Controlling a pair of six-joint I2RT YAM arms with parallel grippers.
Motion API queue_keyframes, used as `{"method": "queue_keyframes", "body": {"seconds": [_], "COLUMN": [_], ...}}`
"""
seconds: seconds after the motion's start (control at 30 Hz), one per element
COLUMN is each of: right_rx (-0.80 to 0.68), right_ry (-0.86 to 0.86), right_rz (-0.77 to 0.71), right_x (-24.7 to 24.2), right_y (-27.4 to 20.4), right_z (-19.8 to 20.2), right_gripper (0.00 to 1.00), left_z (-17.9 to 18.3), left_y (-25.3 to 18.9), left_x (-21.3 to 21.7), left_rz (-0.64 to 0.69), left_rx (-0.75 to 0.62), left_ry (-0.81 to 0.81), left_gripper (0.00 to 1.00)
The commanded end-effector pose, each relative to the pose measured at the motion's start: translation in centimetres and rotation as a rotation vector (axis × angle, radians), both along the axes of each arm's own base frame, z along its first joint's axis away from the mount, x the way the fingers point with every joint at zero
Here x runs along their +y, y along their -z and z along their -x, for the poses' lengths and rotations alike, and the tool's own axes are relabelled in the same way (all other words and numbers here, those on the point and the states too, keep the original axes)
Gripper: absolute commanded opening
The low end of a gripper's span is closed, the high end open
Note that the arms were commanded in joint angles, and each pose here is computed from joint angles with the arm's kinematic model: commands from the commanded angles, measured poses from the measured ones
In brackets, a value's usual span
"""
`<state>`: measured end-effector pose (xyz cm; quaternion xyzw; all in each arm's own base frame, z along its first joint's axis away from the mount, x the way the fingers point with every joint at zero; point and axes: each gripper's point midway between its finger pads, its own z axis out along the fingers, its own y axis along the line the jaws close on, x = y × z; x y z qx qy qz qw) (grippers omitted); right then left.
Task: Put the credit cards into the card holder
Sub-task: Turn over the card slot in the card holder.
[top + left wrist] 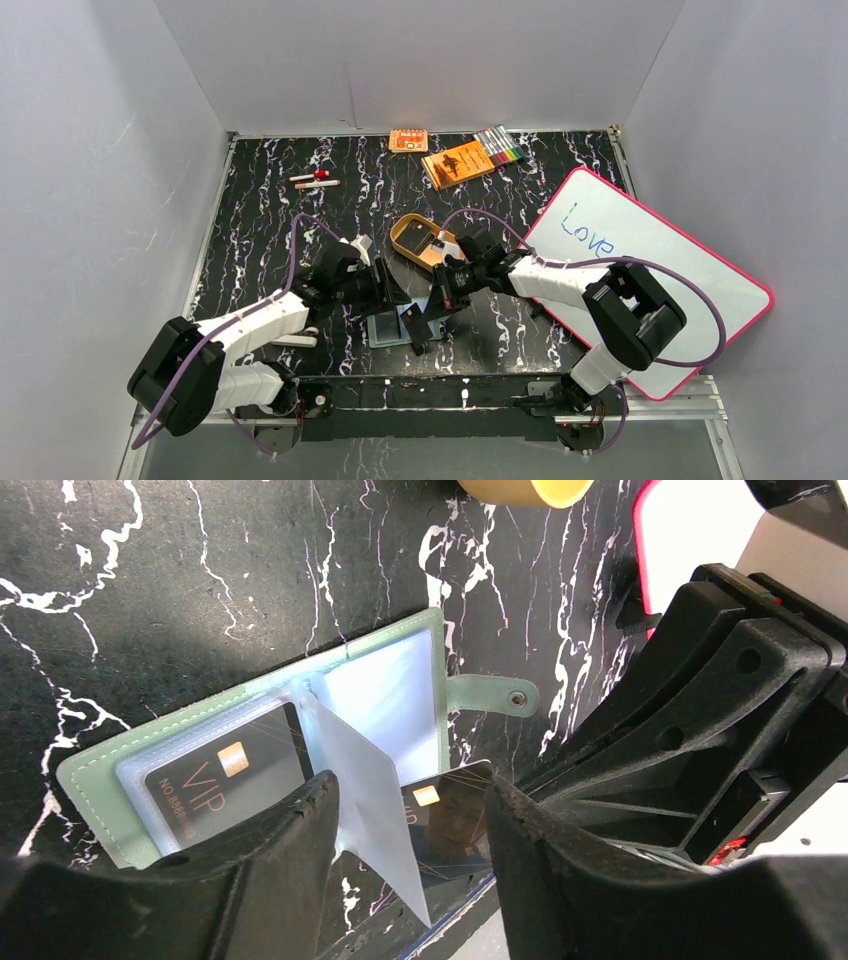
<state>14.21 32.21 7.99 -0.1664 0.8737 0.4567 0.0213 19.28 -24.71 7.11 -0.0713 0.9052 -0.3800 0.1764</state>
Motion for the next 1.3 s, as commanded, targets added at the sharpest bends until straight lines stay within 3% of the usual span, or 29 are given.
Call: {"method": "queue_keyframes", "body": {"seconds": [0.0, 0.17, 0.3, 0.4, 0.53, 0.7, 0.9, 1.0, 1.17, 1.27], "right_rx": [-0.045, -0.053, -0.067, -0.075, -0.077, -0.085, -0.12, -0.147, -0.159, -0.164], "right_ry": [-0.015, -0.012, -0.005, 0.006, 0.013, 0.017, 0.053, 0.085, 0.145, 0.175], "right_rz": [-0.054, -0.044, -0.022, -0.009, 0.005, 0.001, -0.042, -0.081, -0.091, -0.084], "right_x": [1.2, 1.0, 0.6, 0.4, 0.2, 0.2, 0.8, 1.3, 1.7, 1.9], "right_y": [-1.5, -1.5, -1.4, -1.3, -1.0, -1.2, -2.2, -3.0, -3.1, -2.6], "right_z": [-0.9, -0.9, -0.9, -1.0, -1.0, -1.2, -1.9, -2.6, -3.6, -4.3], "right_gripper": [0.0, 0.0, 0.0, 0.0, 0.0, 0.0, 0.0, 0.0, 0.0, 0.0], "left_z": [0.0, -0.4, 0.0, 0.1, 0.1, 0.0, -0.2, -0.3, -0.5, 0.1], "left_y": [-0.2, 0.3, 1.1, 1.4, 1.8, 1.6, 0.8, -0.1, -1.8, -1.3], "left_x": [0.1, 1.1, 2.3, 3.0, 3.8, 4.5, 6.0, 6.8, 6.4, 5.1], "left_rz": [-0.017, -0.069, -0.135, -0.167, -0.206, -0.243, -0.298, -0.313, -0.266, -0.205], "left_rx": [-0.006, -0.015, 0.004, 0.004, 0.004, -0.001, -0.025, -0.052, -0.099, -0.075], "left_ry": [0.002, -0.034, -0.057, -0.072, -0.089, -0.108, -0.162, -0.189, -0.182, -0.137], "left_gripper": [0.48, 0.22, 0.08, 0.01, 0.01, 0.04, 0.41, 0.5, 0.51, 0.47]}}
